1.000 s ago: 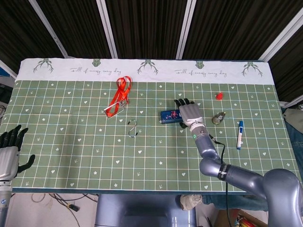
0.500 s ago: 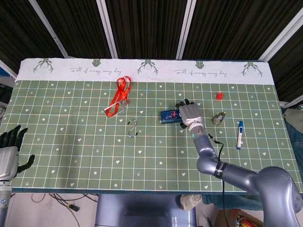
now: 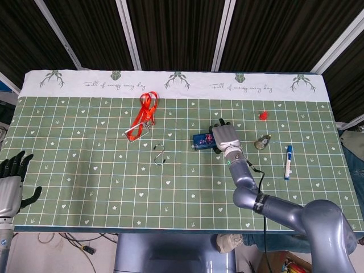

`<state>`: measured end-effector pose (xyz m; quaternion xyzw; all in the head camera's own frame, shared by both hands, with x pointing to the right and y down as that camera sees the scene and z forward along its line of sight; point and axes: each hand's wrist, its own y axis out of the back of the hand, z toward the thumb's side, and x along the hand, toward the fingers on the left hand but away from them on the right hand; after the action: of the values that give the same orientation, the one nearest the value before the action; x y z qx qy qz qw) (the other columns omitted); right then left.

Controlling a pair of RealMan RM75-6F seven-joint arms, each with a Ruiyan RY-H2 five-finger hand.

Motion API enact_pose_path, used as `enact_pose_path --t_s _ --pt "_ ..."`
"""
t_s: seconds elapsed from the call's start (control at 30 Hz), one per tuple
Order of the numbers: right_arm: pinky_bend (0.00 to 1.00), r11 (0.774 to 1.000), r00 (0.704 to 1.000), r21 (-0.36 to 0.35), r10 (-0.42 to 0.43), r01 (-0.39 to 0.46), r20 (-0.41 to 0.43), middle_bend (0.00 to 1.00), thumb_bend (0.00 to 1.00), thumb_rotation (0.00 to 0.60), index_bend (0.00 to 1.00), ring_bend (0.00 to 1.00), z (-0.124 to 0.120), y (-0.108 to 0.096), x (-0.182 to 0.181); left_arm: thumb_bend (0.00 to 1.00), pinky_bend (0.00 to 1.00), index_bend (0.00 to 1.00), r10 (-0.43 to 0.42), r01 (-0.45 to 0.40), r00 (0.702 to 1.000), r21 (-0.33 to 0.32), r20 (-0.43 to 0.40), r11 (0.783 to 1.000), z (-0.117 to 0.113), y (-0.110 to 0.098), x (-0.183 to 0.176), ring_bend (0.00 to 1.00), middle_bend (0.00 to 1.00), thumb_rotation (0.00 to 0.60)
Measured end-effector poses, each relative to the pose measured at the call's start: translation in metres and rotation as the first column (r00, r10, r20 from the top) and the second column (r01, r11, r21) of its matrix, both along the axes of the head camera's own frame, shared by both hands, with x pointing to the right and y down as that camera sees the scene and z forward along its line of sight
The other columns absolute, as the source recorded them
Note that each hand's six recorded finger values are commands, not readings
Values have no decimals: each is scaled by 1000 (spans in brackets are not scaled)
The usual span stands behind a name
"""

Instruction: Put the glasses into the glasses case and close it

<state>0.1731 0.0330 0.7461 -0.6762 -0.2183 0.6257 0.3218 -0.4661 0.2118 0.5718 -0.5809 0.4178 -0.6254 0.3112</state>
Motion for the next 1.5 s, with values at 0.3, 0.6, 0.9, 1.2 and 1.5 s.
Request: enact_pose_path --t_s 0.3,0.6,0.9,1.2,1.5 --pt "192 1000 1000 5 6 -6 6 323 411 600 369 81 -1 -1 -1 311 0 73 0 0 1000 0 -1 1000 0 0 0 0 0 600" --pt "191 1000 1000 -2 -6 6 -3 97 410 600 124 15 -2 1 2 311 0 73 -1 1 1000 0 0 1000 0 0 0 0 0 600" --pt "192 999 999 18 -33 33 -26 1 319 600 0 0 -20 2 11 311 0 73 -1 1 1000 1 4 1000 0 0 -1 0 0 600" --pt "192 995 1000 97 -29 30 -8 0 307 600 0 0 -61 19 42 311 0 73 -2 2 1000 9 4 1000 -1 0 0 0 0 600" --pt "192 975 999 222 -6 -1 32 0 307 600 0 0 -121 68 101 311 0 73 0 0 1000 21 7 1000 -2 1 2 0 0 600"
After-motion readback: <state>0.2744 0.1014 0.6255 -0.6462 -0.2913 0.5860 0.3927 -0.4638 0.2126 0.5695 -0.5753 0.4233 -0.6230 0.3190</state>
